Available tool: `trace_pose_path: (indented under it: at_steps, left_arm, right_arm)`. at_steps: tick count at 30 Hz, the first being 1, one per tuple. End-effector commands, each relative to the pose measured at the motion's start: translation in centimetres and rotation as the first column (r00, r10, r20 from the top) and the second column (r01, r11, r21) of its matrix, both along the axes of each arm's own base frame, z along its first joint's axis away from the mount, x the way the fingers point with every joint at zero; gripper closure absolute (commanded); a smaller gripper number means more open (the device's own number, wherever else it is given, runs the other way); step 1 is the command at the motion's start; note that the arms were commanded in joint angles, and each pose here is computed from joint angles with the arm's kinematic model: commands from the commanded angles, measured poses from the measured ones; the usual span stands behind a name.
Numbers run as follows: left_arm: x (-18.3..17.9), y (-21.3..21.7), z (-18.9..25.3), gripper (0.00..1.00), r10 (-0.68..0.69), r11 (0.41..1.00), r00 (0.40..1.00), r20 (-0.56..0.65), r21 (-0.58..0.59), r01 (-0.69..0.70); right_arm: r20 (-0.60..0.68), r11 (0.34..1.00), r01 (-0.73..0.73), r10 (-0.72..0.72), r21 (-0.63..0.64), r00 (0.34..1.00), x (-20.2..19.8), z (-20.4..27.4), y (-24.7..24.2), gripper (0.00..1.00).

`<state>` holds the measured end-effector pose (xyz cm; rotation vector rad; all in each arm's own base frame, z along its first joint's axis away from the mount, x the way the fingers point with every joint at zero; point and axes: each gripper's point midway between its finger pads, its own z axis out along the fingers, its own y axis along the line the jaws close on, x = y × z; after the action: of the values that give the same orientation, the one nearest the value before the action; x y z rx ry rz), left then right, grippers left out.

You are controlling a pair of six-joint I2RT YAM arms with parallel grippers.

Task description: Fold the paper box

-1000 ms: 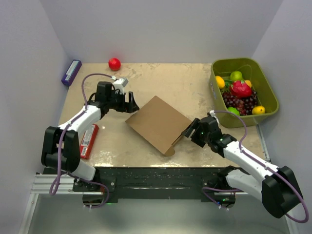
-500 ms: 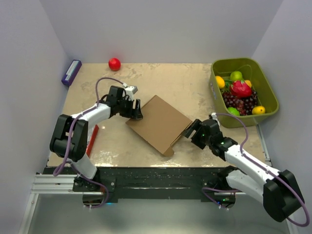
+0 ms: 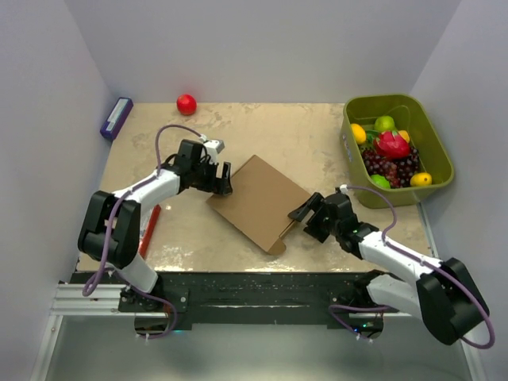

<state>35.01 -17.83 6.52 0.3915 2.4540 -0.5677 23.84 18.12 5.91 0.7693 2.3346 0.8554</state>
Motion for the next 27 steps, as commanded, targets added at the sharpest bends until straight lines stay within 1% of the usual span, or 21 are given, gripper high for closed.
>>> trace_pose_path:
  at_steps: [1,3,4,6,7,8,9,10,11,13,14,15,16,19,23,25,27]
  left_arm:
    - [0.2,0.4,2.3,0.06,-0.003,1.000,0.997,0.077,0.018,0.002]
    - [0.4,0.6,2.8,0.05,0.004,1.000,0.996,0.093,0.017,-0.006]
    - [0.5,0.7,3.4,0.04,0.011,1.000,0.994,0.110,0.013,-0.012]
    - [0.8,1.2,4.0,0.04,0.030,1.000,0.991,0.128,0.001,-0.031]
    - [0.8,1.4,4.6,0.02,0.044,0.999,0.989,0.142,-0.017,-0.042]
    - [0.8,2.0,4.7,0.02,0.061,0.998,0.989,0.136,-0.039,-0.056]
    - [1.0,2.1,5.1,0.01,0.069,0.996,0.986,0.148,-0.062,-0.061]
    - [1.0,2.4,5.8,0.01,0.090,0.993,0.984,0.154,-0.095,-0.076]
    - [0.9,2.9,5.8,0.01,0.100,0.988,0.984,0.144,-0.128,-0.082]
    - [1.1,3.2,6.9,0.01,0.121,0.979,0.979,0.166,-0.182,-0.090]
    - [0.8,3.5,6.9,0.00,0.122,0.974,0.980,0.155,-0.210,-0.088]
    - [0.8,3.5,7.1,0.01,0.122,0.970,0.979,0.162,-0.226,-0.083]
    - [0.7,3.5,7.1,0.00,0.123,0.968,0.980,0.155,-0.239,-0.084]
    - [0.6,3.6,6.9,0.01,0.120,0.964,0.983,0.137,-0.254,-0.082]
    - [0.3,3.2,6.7,0.00,0.100,0.959,0.988,0.119,-0.277,-0.064]
    - [0.1,3.0,6.2,0.00,0.095,0.957,0.991,0.097,-0.282,-0.064]
    - [-0.2,2.4,6.1,0.00,0.061,0.950,0.995,0.084,-0.311,-0.032]
  right_arm:
    - [0.069,0.994,-0.006,-0.002,0.108,0.998,1.4,1.1,1.7,0.20]
    - [0.045,0.992,-0.013,0.008,0.123,0.999,1.0,0.2,1.9,0.23]
    - [0.056,0.991,-0.015,0.007,0.132,0.998,1.2,0.2,2.1,0.28]
    - [0.024,0.991,-0.011,0.008,0.130,1.000,0.7,-1.0,2.0,0.34]
    - [0.027,0.991,-0.012,0.008,0.137,1.000,0.6,-1.1,2.0,0.37]
    - [0.012,0.991,-0.008,0.006,0.134,1.000,0.2,-1.7,1.8,0.45]
    - [0.002,0.990,0.000,0.000,0.141,1.000,0.0,-2.0,1.7,0.49]
    - [0.004,0.989,0.004,-0.004,0.146,1.000,-0.1,-2.1,1.7,0.57]
    - [-0.012,0.990,0.008,-0.007,0.141,1.000,-0.7,-2.8,1.4,0.60]
    - [-0.015,0.988,0.027,-0.025,0.149,1.000,-0.9,-3.0,1.1,0.68]
    - [-0.023,0.989,0.031,-0.028,0.142,0.999,-1.2,-3.4,0.8,0.71]
    - [-0.027,0.990,0.033,-0.030,0.139,0.999,-1.4,-3.6,0.7,0.73]
    - [-0.028,0.990,0.042,-0.039,0.132,0.999,-1.4,-3.7,0.4,0.78]
    - [-0.043,0.991,0.052,-0.047,0.120,0.998,-1.9,-4.3,0.0,0.87]
    - [-0.062,0.994,0.054,-0.048,0.099,0.997,-2.6,-5.1,-0.5,0.91]
    - [-0.067,0.994,0.061,-0.055,0.091,0.996,-2.8,-5.3,-0.8,0.92]
    - [-0.074,0.994,0.065,-0.059,0.089,0.996,-3.1,-5.6,-1.0,0.92]
